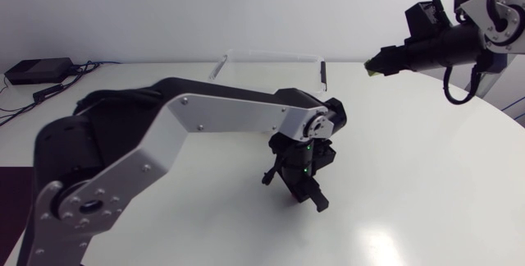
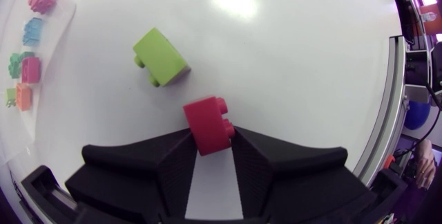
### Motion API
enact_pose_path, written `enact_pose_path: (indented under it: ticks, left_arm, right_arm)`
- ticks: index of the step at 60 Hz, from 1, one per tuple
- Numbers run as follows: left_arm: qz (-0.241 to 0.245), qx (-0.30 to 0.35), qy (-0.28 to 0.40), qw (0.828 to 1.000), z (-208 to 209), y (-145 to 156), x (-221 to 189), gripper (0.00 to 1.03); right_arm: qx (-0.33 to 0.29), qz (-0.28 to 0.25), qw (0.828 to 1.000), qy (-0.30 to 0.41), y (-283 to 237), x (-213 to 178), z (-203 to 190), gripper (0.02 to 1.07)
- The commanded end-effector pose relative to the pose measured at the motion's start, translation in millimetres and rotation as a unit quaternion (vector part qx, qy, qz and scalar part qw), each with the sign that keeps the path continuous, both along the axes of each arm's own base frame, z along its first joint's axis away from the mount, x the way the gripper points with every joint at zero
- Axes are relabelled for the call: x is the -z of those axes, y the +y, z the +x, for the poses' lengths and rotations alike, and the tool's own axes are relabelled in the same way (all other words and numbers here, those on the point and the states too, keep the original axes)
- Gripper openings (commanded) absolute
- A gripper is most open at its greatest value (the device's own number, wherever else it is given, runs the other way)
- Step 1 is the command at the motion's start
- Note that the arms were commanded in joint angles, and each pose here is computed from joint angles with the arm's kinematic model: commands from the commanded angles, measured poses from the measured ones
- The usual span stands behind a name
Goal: Place the duplo bricks in the container
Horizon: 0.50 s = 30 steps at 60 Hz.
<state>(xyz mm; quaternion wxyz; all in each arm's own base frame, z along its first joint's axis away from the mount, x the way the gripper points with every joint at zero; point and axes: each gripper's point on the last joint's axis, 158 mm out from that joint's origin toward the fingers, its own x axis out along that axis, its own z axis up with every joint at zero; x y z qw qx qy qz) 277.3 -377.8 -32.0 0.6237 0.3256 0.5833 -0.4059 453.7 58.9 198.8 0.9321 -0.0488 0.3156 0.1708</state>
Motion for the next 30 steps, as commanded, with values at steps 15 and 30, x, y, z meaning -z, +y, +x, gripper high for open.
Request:
enact_pose_path:
  ticks: [15, 30]
  left_arm:
    - [-0.063, -0.058, -0.132, 0.988, 48, 35, -118, 0.26]
    - [-0.115, -0.127, -0.204, 0.964, 98, 73, -186, 0.26]
  right_arm:
    - [-0.036, 0.020, 0.999, 0.004, 57, -1, 26, 0.30]
    - [-0.065, 0.009, 0.998, 0.002, 102, 8, 46, 0.30]
